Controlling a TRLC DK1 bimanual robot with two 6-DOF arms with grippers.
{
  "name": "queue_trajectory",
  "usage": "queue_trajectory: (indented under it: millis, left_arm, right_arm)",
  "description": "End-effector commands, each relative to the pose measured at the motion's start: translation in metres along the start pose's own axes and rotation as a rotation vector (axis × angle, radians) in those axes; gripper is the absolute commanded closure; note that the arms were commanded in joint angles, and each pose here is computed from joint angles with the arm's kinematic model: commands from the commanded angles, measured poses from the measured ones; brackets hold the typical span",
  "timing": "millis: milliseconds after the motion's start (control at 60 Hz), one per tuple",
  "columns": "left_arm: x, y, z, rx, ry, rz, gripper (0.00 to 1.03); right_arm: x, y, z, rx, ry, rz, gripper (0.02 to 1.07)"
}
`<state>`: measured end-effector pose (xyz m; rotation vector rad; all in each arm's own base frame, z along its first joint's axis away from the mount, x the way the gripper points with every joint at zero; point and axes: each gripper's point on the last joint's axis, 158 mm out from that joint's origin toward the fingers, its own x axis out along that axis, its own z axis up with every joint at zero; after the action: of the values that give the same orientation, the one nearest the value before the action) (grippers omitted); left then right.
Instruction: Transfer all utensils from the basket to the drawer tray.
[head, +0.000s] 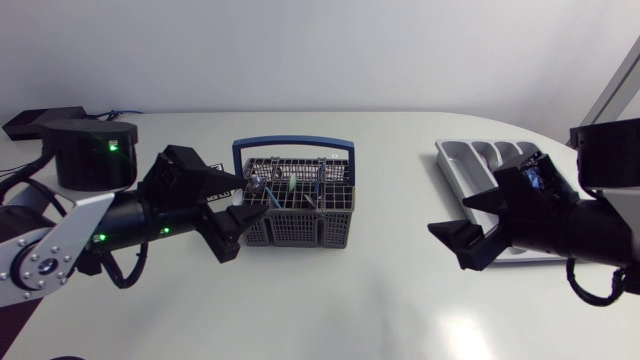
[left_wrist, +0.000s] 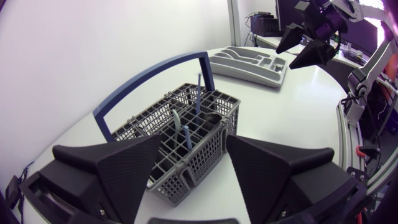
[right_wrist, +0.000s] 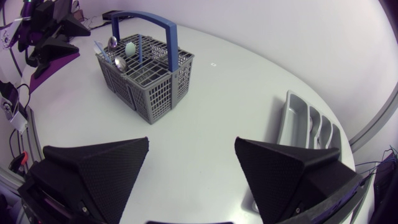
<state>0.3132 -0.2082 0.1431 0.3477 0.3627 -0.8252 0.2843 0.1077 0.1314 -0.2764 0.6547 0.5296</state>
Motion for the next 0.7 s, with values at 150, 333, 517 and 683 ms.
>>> queue_trajectory:
  millis: [150, 333, 517, 683]
  left_arm:
    - [0.031, -0.003, -0.023, 0.024, 0.02, -0.046, 0.49]
    - [0.039, 0.004, -0.017, 0.038, -0.017, -0.029, 0.66]
    - [0.048, 0.009, -0.02, 0.045, -0.017, -0.024, 0.83]
    - [0.051, 0.013, -0.022, 0.036, -0.016, -0.034, 0.96]
  right_arm:
    - [0.012, 0.001, 0.005, -0.026, -0.003, 0.015, 0.07]
    - [0.019, 0.0, 0.004, -0.027, 0.0, 0.016, 0.07]
    - [0.029, -0.001, 0.001, -0.025, 0.01, 0.019, 0.07]
    - [0.032, -0.002, 0.0, -0.026, 0.012, 0.02, 0.07]
